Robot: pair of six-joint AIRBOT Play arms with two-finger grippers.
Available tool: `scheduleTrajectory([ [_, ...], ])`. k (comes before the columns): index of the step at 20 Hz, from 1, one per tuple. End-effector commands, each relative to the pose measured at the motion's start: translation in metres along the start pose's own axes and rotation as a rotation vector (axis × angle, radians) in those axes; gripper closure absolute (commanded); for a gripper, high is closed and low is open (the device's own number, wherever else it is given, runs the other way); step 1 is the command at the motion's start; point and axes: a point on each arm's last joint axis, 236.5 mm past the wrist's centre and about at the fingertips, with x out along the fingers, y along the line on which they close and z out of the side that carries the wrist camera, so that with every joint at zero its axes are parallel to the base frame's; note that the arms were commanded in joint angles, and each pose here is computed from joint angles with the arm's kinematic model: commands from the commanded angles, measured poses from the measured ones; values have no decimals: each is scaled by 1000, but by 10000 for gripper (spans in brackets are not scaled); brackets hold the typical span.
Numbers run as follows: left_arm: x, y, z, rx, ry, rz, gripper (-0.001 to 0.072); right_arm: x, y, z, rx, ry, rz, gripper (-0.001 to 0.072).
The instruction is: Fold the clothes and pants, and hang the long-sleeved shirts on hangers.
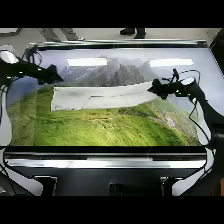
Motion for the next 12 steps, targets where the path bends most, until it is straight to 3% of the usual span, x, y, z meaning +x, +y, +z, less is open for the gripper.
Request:
scheduleTrajectory([
  [1, 55, -39, -20, -35, 63, -23, 689, -51, 42, 0, -66, -43, 0, 683],
  [12, 250, -207, -163, -214, 290, -240, 691, -162, 120, -34, -123, -114, 16, 683],
])
